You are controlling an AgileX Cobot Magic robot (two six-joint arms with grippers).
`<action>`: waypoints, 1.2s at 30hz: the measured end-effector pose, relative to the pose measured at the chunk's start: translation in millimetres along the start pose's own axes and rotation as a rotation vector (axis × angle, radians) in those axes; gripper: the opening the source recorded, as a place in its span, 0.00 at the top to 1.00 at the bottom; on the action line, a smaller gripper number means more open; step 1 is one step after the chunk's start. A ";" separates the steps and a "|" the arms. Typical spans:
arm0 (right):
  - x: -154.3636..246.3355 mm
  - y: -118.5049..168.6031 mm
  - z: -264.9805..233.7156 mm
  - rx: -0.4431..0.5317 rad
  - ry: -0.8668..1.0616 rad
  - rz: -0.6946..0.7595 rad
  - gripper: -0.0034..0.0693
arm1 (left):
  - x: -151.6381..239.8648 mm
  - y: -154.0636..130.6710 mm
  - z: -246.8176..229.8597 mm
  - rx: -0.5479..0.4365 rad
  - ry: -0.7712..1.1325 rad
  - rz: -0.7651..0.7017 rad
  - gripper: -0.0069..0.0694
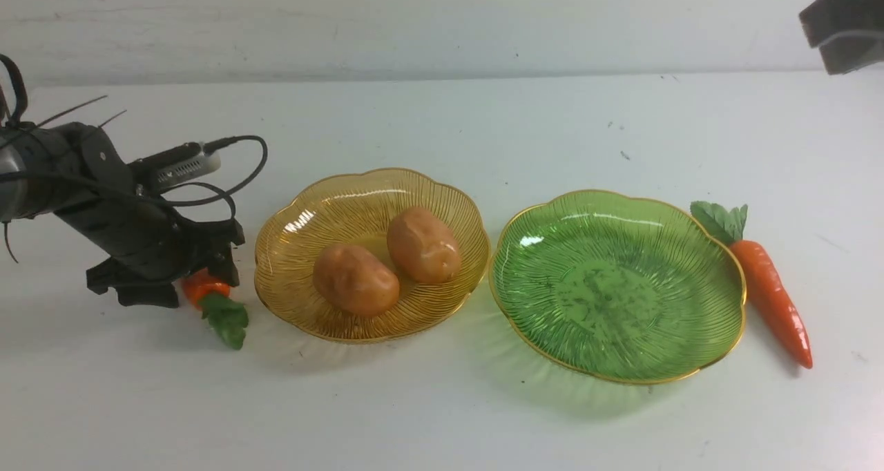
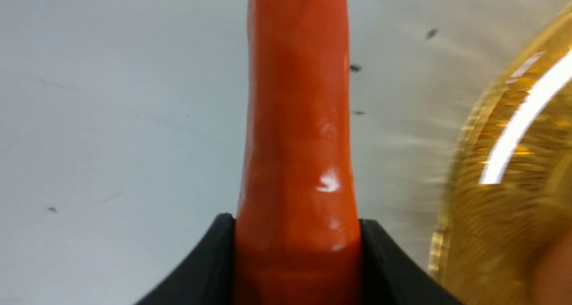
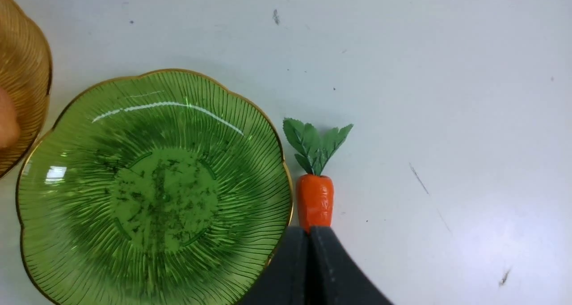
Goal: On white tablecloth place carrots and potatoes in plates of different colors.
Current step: 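Pick up the carrot from the table and place it on the green plate with the left gripper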
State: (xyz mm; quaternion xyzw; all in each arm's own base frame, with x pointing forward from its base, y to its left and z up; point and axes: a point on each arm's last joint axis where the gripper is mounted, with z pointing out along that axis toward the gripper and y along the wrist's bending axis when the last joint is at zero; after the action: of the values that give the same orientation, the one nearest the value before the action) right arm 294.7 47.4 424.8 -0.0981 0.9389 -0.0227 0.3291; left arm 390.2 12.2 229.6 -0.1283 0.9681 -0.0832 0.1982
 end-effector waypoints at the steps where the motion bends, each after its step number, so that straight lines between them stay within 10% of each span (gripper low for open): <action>1: 0.3 -4.4 0.3 0.012 0.001 0.022 0.97 | -3.1 -9.8 -16.4 0.031 -0.031 0.028 0.57; 7: 5.6 -48.1 7.6 0.132 0.030 0.174 0.97 | 29.4 -137.6 -84.4 0.447 -0.131 0.385 0.58; 13: 34.6 -85.6 55.0 0.071 0.186 0.337 0.94 | 109.0 -250.9 -42.5 0.657 -0.049 0.629 0.58; 19: 85.8 -66.8 127.7 -0.124 0.452 0.373 0.65 | 127.9 -291.1 14.9 0.654 0.007 0.664 0.54; 30: 114.0 -64.3 188.4 -0.146 0.546 0.352 0.21 | 123.1 -303.2 48.4 0.645 0.048 0.640 0.16; 33: 114.6 -59.1 206.2 -0.152 0.538 0.315 0.20 | 111.7 -299.5 37.5 0.661 0.084 0.621 0.18; 36: 115.0 -50.5 227.6 -0.153 0.505 0.264 0.20 | 86.2 -286.1 6.6 0.663 0.125 0.599 0.43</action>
State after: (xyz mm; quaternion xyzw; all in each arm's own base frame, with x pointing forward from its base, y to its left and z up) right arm 357.0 -20.0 181.6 0.0092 0.9947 0.0675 0.0768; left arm 377.9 -285.5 253.1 0.2335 0.8936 -0.3356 0.1851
